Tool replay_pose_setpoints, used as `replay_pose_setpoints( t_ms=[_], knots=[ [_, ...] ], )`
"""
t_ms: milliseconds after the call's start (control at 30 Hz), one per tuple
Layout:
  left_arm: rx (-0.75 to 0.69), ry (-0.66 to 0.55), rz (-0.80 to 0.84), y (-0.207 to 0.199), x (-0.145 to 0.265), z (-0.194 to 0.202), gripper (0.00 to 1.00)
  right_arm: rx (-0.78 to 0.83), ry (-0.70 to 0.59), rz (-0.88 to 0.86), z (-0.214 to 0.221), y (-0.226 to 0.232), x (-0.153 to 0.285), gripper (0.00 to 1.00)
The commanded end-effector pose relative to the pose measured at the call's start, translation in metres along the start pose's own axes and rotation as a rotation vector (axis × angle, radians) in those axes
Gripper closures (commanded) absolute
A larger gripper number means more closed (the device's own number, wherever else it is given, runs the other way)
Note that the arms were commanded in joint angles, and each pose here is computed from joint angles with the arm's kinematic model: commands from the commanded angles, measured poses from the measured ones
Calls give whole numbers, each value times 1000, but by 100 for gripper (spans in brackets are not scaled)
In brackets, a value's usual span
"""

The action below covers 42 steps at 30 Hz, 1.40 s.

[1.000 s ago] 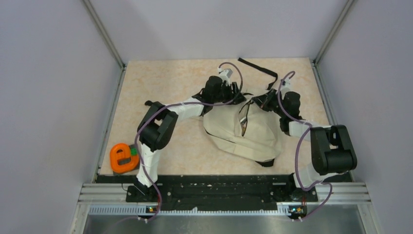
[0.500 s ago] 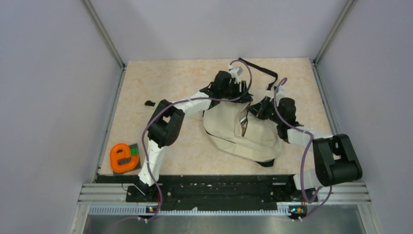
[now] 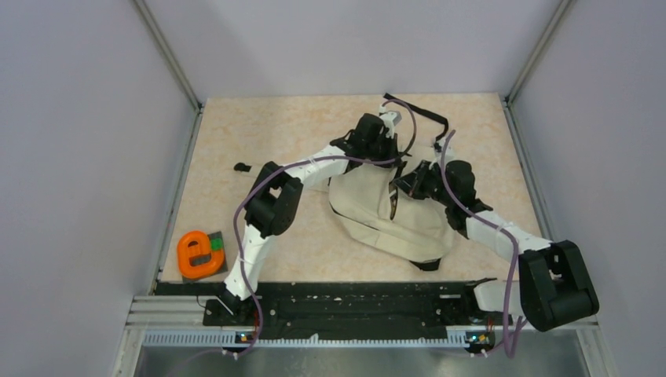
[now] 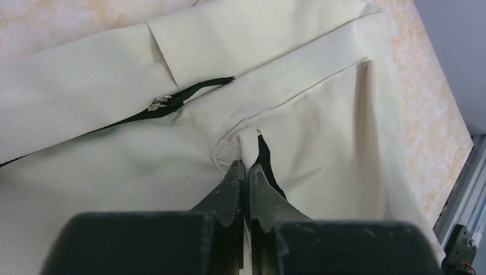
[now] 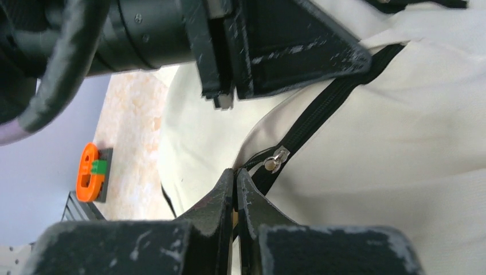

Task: Pack the student bag
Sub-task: Zip the student bag at the center of the board.

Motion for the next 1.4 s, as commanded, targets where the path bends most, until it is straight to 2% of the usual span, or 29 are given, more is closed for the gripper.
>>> replay_pose_setpoints(
  t_ms=[0,333,767,1000,1133,1167,1233,1300,1333,1367],
  knots=[
    [23,11,2,-4,-5,7,100,61,50,-51,5,22,12,100],
    [58,-154,23,-18,3,-20,100,86,169,-78,32,39,39,100],
    [79,-263,-2,-11,11,-37,100,40,388,-139,92,61,73,100],
    [83,-292,-9,-7,14,-39,100,36,443,-117,116,56,82,100],
    [63,-305,7,-9,20,-38,100,94,408,-55,103,53,80,100],
    [54,-310,12,-10,23,-39,92,112,388,-49,96,55,79,90],
    [38,-330,21,-13,32,-40,57,154,342,-47,77,61,77,60],
    [20,-356,21,-17,47,-39,29,201,298,-27,58,66,75,21],
    [11,-370,17,-18,56,-38,23,228,273,-19,47,69,75,11],
    [5,-384,10,-18,65,-37,19,255,250,-8,36,71,74,6]
  ],
)
Point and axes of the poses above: each gripper's point midway between its finger pads, its own x axis back along the fingers, its own y axis along the line the jaws close on, z = x × y, the point moved 7 cm from there along x, back along the fingers, and after that the axes turned 12 degrees about x, right-handed, at the moved point
